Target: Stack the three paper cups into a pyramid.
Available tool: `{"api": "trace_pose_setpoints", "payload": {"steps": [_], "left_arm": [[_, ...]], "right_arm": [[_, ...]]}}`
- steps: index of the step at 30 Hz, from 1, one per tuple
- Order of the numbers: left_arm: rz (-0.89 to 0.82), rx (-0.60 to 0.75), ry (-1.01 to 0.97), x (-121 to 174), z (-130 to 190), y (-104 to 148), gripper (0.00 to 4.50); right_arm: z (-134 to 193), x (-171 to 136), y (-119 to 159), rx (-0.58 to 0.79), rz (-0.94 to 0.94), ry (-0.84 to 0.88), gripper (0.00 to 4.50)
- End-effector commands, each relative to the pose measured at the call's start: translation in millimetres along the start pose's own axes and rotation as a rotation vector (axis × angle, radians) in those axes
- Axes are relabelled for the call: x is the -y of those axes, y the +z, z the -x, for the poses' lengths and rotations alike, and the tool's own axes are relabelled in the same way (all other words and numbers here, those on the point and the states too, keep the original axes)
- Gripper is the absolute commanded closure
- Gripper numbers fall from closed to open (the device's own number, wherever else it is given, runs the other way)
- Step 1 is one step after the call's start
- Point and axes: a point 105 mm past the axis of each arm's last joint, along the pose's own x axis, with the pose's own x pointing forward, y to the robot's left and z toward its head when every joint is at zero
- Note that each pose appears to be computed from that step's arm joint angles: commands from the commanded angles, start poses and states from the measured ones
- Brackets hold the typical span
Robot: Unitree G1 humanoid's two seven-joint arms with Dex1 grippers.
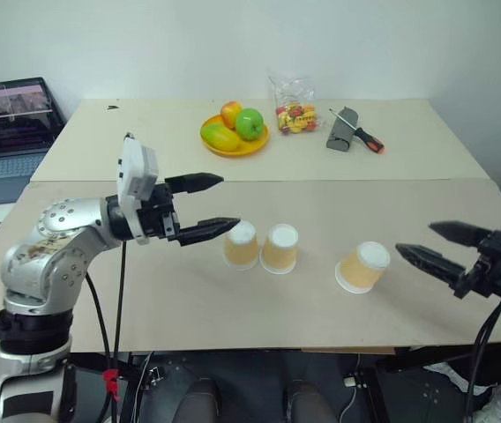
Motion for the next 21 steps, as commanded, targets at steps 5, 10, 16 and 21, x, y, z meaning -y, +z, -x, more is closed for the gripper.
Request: {"api": "trace_pose_setpoints", "payload": {"steps": [5, 10, 16, 21], "left_arm": [[-0.083, -0.147, -0.050, 6, 21, 3, 0.05], [-0.111, -0.115, -0.064, 8, 15, 10, 0.05], [-0.109, -0.093, -0.094, 15, 5, 10, 0.05], [-0.110, -0.075, -0.089, 14, 2, 13, 0.05]], "right_arm": [[-29, -21, 16, 0.124, 0.012, 0.100, 0.00], [-45, -23, 19, 0.157, -0.017, 0.144, 0.00], [-52, -22, 20, 0.152, -0.011, 0.181, 0.00], [-42, 0, 12, 0.129, -0.024, 0.115, 0.00]]}}
